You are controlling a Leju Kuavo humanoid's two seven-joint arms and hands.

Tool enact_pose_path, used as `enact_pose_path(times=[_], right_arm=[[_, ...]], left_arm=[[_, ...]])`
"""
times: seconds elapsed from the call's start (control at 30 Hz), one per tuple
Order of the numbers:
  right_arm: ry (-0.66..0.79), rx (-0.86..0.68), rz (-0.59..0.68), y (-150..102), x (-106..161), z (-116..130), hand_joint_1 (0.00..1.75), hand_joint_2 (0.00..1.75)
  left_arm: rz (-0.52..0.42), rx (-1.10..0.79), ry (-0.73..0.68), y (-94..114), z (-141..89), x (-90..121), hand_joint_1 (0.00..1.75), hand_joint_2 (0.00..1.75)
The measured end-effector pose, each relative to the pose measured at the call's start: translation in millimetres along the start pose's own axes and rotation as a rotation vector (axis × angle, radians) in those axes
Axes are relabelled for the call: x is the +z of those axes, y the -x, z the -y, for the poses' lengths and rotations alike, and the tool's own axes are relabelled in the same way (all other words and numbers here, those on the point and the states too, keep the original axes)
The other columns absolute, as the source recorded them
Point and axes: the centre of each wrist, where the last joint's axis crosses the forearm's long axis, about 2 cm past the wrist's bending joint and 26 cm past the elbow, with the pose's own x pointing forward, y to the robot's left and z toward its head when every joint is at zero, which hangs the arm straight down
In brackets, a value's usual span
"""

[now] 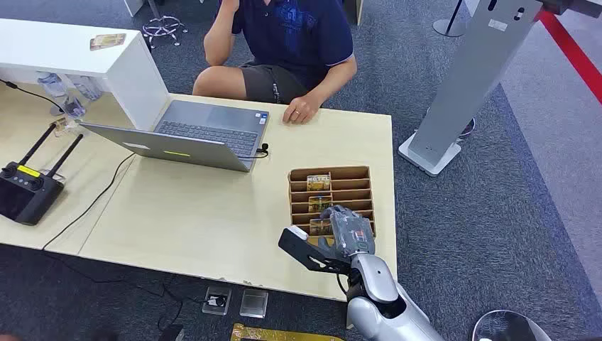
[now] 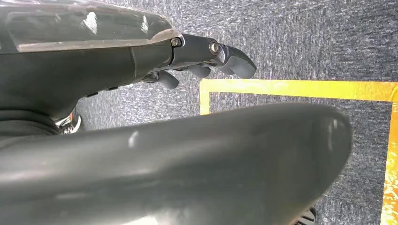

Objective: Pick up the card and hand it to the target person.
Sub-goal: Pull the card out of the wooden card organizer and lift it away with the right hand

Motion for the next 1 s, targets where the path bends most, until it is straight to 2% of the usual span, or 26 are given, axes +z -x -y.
enact_pose_path(times=[1.0], right_arm=[[-0.002,0.005,-0.014,2.4,-2.4,-1.3,0.8,1.75]], left_arm=[[-0.003,-0.02,0.017,-4.2,5.1,0.3,0.0,0.0]])
